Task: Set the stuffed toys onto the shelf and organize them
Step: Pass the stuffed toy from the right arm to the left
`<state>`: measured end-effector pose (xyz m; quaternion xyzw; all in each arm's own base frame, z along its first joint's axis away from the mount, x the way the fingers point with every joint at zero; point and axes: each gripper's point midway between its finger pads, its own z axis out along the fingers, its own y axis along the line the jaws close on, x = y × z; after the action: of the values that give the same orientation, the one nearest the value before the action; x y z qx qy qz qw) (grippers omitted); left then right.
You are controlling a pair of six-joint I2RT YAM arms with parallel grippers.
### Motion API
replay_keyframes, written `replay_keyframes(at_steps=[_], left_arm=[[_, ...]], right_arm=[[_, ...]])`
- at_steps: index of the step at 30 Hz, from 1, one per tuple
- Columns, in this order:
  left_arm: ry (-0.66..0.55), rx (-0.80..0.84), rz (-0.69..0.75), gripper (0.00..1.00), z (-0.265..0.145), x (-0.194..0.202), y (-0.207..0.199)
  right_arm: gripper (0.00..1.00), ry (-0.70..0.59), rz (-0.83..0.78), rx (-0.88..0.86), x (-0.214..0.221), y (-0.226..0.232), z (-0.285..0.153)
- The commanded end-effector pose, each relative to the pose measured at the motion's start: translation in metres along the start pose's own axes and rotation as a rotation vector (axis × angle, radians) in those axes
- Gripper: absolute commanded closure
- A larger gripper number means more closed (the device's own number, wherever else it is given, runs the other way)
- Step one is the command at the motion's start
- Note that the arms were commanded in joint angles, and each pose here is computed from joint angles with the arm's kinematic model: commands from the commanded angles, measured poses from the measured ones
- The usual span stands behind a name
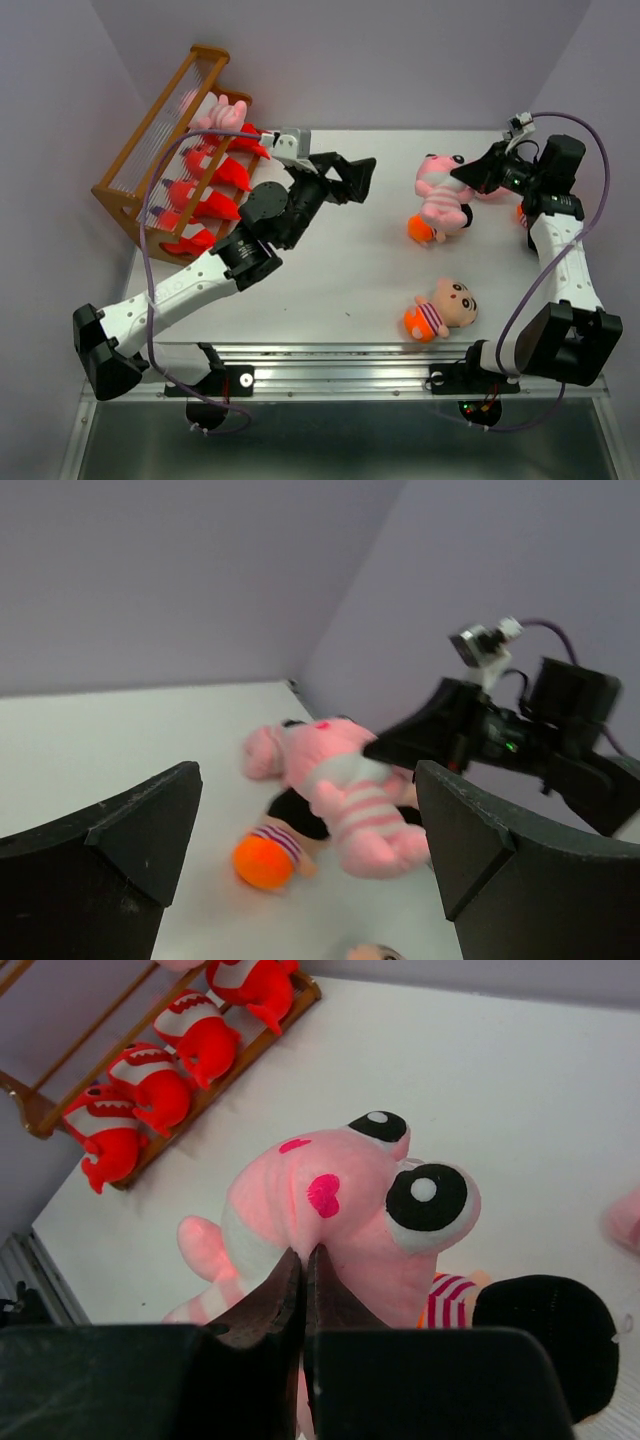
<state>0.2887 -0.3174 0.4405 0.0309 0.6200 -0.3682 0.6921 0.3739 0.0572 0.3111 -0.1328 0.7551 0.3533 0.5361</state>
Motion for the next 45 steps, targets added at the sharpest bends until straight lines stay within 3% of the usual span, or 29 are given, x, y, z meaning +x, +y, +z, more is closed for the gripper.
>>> replay_keyframes(at_steps=[1, 5, 10, 17, 33, 39, 45], left_arm=[[0.289, 0.214, -0.338, 0.01, -0.022, 0.085, -0.044], [0.402, 0.282, -0.441, 0.01, -0.031, 0.130, -0.055], [0.423, 0.256, -0.484, 0.01, -0.036, 0.152, -0.062], [0.296, 0.153, -0.529, 0.02, -0.035, 0.160, -0.057], [0.178, -0.005, -0.456, 0.11, -0.013, 0.162, -0.035], [0.176, 0.017, -0.449, 0.22, -0.008, 0.166, -0.044], [0.158, 0.035, -0.444, 0.50, -0.005, 0.164, -0.047]], right_arm=[[0.99, -0.037, -0.036, -0.131, -0.010, 0.033, 0.002], [0.99, -0.023, -0.033, -0.152, -0.004, 0.048, 0.014], [0.99, -0.017, 0.016, -0.170, -0.001, 0.056, 0.020], [0.99, -0.027, 0.090, -0.224, 0.002, 0.066, 0.026], [0.99, -0.022, 0.175, -0.275, 0.008, 0.083, 0.023], [0.99, -0.015, 0.196, -0.280, 0.013, 0.084, 0.026], [0.99, -0.004, 0.208, -0.288, 0.020, 0.085, 0.028]])
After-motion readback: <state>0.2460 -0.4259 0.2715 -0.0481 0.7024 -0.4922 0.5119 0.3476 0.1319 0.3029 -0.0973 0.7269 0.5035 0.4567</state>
